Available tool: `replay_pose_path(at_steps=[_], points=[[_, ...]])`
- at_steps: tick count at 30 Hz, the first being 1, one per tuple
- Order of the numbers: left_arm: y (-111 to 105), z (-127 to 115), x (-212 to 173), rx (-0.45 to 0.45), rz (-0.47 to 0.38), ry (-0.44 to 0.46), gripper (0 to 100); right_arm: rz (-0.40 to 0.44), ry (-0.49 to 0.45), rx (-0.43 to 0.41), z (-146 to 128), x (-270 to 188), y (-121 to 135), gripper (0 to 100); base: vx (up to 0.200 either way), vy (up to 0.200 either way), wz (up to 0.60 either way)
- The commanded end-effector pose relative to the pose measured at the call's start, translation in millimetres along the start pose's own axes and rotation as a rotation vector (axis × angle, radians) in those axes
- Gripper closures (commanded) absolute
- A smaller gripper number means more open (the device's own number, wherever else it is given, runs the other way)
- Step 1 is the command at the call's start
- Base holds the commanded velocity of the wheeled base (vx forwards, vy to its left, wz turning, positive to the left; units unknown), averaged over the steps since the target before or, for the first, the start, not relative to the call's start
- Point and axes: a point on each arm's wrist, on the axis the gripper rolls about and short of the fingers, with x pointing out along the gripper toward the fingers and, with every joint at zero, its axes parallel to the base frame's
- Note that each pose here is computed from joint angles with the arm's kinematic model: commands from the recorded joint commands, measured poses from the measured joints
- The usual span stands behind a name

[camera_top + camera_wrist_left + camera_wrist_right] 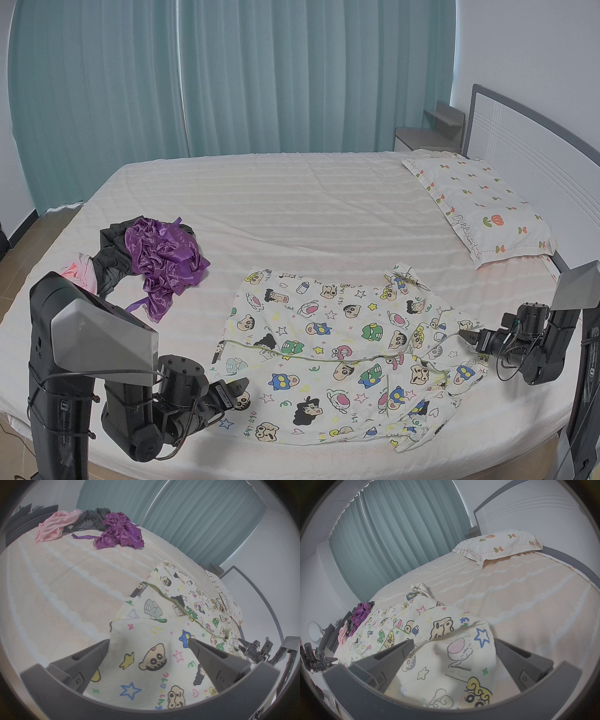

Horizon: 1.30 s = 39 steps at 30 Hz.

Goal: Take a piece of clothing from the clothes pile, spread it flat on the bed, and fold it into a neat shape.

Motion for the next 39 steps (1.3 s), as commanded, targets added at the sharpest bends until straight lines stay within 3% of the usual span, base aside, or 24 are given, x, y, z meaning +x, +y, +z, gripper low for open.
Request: replay_pose_path(at_steps=[1,12,16,25,32,39], points=[[-4.3,1.2,-0.9,-0.001,-0.032,-0.023,0,0.004,0.004,-0.002,-1.0,0.4,1.5,0,0.0,0.0,0.0],[-7.4,-4.6,1.3,0.002,-0.081,-0.004,0,0.006,0.005,-0.002,-1.2,0.7,2.5,0,0.0,0.0,0.0],[-13.5,-13.3,1.9,0.023,-0.15,0.043,0,0.006,0.006,-0.001,-1.6,0.5,2.5,0,0.0,0.0,0.0],[-28.8,-27.4,-2.7,0.073,-0.209,0.071,0,0.007,0.01,-0.001,-2.3,0.1,3.0,0,0.0,0.0,0.0],[-52.1,-43.7,-10.2,0.283,-0.307,0.074,0,0.007,0.013,-0.003,-3.8,-0.5,3.4,0,0.0,0.0,0.0],[-50.3,-77.8,-5.9,0.377,-0.309,0.165,0,0.011,0.019,-0.005,-5.2,-0.6,5.3,0,0.0,0.0,0.0]])
